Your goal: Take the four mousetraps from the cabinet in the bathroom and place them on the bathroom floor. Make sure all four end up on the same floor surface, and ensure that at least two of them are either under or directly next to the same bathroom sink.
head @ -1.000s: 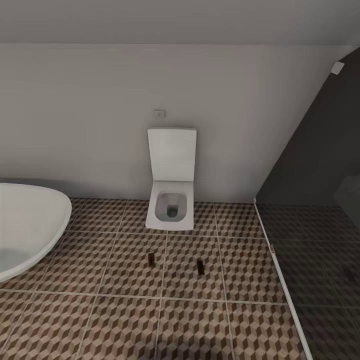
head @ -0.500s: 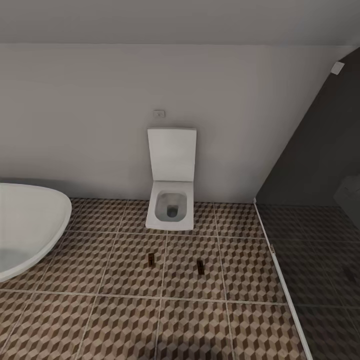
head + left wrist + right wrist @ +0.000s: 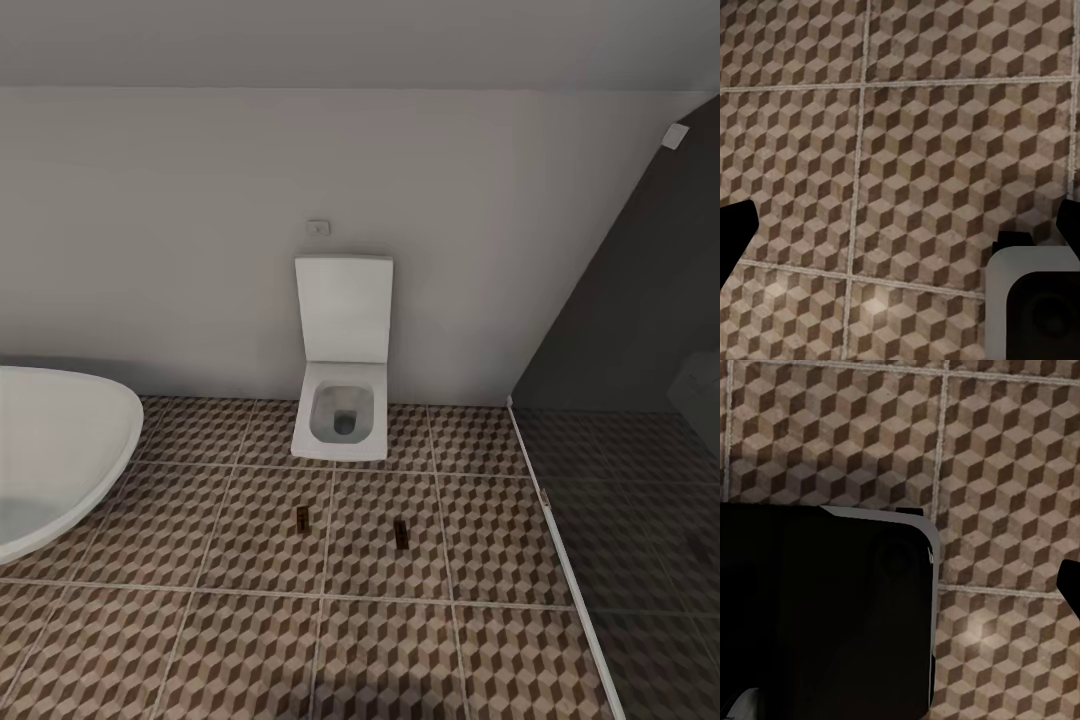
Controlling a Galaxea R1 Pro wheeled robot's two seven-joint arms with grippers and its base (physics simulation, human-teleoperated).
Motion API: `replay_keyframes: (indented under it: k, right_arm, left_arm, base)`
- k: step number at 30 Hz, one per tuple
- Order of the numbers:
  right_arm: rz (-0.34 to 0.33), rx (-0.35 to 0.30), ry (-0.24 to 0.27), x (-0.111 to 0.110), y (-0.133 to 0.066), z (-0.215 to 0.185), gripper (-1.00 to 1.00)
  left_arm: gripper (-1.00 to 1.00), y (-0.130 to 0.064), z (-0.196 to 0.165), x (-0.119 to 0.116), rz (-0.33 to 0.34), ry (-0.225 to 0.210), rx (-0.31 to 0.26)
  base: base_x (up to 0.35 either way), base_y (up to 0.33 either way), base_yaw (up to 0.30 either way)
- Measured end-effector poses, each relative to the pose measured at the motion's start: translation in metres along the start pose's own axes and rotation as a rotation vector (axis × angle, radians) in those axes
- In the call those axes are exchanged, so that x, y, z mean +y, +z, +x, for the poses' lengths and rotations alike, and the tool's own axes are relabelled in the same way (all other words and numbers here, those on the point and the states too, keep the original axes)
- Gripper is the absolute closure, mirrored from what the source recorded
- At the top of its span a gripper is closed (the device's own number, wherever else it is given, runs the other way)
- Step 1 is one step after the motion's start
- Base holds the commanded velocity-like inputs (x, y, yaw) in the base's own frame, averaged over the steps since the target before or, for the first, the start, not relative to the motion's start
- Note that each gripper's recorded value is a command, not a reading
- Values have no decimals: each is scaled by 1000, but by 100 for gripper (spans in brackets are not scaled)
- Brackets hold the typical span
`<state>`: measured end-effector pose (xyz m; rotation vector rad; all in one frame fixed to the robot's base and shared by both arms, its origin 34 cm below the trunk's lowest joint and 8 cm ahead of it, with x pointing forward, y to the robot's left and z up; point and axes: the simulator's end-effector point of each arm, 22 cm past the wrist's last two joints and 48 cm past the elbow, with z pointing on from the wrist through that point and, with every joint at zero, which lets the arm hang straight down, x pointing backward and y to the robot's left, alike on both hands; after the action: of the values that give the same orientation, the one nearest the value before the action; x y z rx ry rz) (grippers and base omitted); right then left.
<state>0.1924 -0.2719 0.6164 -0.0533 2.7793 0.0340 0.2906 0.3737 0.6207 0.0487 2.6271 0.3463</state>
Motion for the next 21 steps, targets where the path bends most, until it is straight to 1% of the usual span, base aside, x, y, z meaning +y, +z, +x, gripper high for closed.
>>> replay_keyframes:
  k: [21]
  right_arm:
    - [0,0,0,0,0,0,-100]
  left_arm:
    - [-100,0,0,0,0,0,0]
  base:
    - [0,0,0]
